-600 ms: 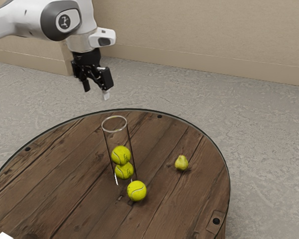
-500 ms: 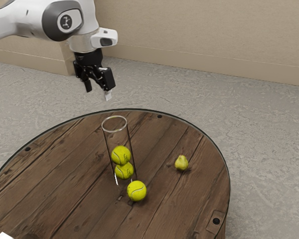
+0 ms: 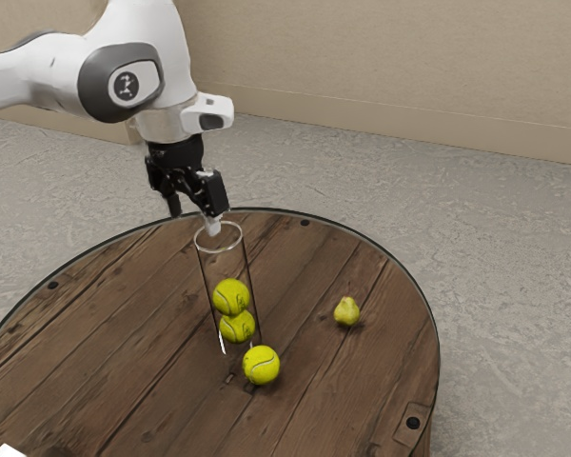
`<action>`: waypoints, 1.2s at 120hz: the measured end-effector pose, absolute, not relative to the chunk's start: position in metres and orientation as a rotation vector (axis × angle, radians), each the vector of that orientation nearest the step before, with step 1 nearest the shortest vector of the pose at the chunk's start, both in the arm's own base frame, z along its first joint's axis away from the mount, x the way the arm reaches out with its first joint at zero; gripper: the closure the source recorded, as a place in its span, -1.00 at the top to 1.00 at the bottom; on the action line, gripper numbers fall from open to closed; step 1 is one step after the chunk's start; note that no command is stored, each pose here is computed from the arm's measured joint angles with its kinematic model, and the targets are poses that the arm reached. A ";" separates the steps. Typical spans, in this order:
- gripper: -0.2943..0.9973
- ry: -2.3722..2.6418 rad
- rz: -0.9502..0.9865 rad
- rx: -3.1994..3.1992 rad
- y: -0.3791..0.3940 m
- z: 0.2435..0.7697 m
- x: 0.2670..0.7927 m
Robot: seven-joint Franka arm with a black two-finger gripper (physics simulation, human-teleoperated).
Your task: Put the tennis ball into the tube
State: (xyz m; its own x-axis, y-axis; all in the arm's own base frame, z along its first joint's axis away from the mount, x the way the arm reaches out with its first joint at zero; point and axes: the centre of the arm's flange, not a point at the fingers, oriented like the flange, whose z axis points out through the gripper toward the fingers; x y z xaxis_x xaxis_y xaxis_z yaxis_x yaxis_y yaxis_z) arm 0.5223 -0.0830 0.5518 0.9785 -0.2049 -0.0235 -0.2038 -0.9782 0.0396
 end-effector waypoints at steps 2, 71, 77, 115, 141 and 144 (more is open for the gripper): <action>0.54 -0.321 -0.046 3.087 -0.089 0.547 0.520; 0.54 0.097 -0.067 3.065 -0.119 0.403 0.493; 0.54 0.133 -0.052 3.062 -0.121 0.393 0.493; 0.54 0.263 -0.029 3.045 -0.152 0.334 0.502; 0.54 0.422 -0.055 3.026 -0.141 0.306 0.511; 0.54 0.435 -0.055 3.024 -0.142 0.305 0.511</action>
State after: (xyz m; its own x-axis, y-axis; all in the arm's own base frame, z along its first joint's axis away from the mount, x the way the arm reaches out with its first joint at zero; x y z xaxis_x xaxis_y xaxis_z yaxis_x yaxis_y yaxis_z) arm 0.5109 -0.1416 0.3052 0.9589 0.2797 -0.0479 0.2828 -0.9558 0.0799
